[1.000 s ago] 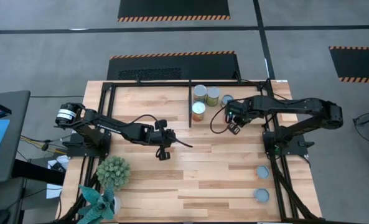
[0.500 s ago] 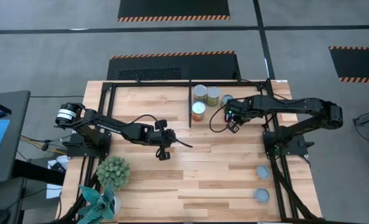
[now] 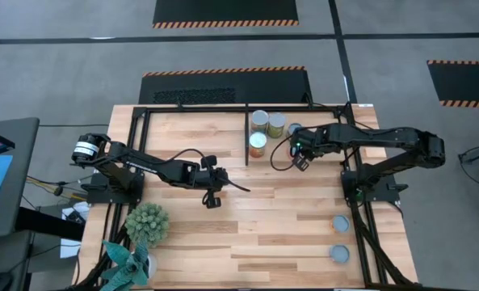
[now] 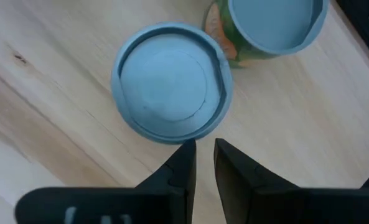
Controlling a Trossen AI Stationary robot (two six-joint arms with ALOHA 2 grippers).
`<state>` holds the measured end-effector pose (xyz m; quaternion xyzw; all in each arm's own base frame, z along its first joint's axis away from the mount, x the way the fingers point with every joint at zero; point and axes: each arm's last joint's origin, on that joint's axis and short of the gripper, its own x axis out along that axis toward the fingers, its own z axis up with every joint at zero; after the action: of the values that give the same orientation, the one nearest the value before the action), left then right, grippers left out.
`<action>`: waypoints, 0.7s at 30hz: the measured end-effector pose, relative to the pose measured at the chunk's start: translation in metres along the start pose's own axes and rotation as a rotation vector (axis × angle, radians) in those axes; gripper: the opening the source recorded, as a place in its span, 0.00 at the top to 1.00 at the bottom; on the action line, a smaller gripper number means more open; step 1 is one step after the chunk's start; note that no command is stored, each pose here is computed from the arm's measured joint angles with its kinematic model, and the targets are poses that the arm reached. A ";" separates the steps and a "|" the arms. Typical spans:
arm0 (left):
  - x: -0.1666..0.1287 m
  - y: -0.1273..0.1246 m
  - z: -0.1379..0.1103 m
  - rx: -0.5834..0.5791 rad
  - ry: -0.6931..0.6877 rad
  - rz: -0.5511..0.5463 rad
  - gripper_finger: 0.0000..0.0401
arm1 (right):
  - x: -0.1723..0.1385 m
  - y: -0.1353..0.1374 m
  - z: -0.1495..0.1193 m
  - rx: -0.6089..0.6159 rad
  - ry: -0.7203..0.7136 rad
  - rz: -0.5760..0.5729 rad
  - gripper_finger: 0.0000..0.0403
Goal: Pick and place cans onto a shelf
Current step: Put the canned saucy meatballs on the shelf, then move the canned pineapple rings to the middle right of the table
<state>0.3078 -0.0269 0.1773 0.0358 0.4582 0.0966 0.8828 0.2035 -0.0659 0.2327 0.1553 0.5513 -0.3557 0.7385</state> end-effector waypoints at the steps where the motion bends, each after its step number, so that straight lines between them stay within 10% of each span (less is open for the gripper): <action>1: 0.000 0.000 0.000 -0.003 0.000 0.000 1.00 | 0.000 0.000 0.000 0.000 0.000 -0.001 0.80; 12: 0.000 0.000 0.000 -0.008 0.001 -0.001 1.00 | -0.038 0.015 -0.014 -0.010 0.243 0.191 0.80; 21: 0.000 0.000 -0.001 -0.004 0.011 0.001 1.00 | -0.061 0.064 -0.102 -0.193 0.403 0.135 0.80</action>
<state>0.3069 -0.0268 0.1767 0.0336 0.4630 0.0982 0.8803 0.1676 0.0640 0.2436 0.1885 0.7076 -0.2128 0.6469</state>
